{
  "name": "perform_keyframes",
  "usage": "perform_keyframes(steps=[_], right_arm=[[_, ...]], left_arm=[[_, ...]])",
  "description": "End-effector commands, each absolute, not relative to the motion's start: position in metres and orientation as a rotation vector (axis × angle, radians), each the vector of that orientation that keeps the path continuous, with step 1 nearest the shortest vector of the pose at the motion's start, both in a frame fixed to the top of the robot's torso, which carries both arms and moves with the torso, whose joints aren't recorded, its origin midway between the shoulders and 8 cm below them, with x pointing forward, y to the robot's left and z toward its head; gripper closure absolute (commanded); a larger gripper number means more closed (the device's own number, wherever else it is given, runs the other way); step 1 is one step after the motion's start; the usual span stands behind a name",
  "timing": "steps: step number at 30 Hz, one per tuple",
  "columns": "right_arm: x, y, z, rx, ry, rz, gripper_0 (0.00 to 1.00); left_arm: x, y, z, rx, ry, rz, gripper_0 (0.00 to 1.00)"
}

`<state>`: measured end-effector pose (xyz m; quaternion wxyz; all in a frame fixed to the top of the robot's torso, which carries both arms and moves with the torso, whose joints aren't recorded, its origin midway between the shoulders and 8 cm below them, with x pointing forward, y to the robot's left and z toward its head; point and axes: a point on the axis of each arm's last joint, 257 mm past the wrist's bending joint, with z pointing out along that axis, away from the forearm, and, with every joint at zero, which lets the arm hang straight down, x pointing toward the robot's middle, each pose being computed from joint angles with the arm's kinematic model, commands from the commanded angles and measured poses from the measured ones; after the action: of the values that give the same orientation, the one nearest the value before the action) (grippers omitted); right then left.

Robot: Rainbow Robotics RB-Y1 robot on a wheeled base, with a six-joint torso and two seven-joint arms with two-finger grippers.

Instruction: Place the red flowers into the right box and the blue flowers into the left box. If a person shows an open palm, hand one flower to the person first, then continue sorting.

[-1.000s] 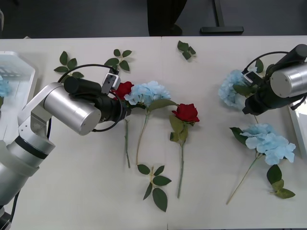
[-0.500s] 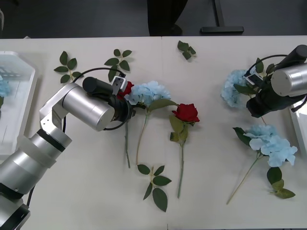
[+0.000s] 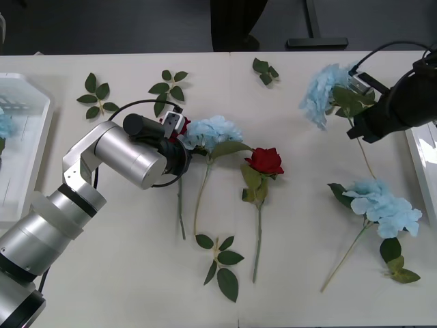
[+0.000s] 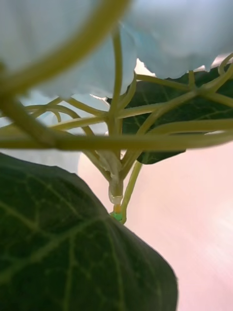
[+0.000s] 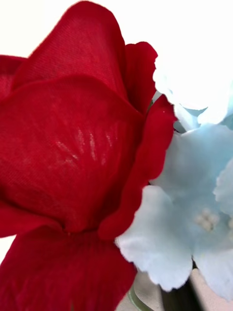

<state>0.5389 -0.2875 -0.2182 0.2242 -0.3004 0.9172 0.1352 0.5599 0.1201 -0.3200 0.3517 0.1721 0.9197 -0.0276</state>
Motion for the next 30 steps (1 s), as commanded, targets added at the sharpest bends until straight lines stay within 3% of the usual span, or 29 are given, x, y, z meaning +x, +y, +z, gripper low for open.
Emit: perform_keyframes(steps=[1,7,17,30], right_arm=[[0.547,-0.23,-0.154,-0.992,2.304,0.497,1.0],[0.532,-0.142,-0.089,-0.98,2.002,0.906,1.0],[0.516,-0.069,-0.017,-0.933,1.736,1.141,1.0],[0.515,-0.062,-0.013,-0.918,1.719,1.172,1.0]], left_arm=[[0.57,0.095,-0.298,0.542,2.313,-0.07,1.0],[0.57,0.095,-0.298,0.542,2.312,-0.071,1.0],[0.57,0.099,-0.276,0.538,2.298,-0.107,1.0],[0.519,0.134,-0.19,0.628,2.373,-0.17,1.0]])
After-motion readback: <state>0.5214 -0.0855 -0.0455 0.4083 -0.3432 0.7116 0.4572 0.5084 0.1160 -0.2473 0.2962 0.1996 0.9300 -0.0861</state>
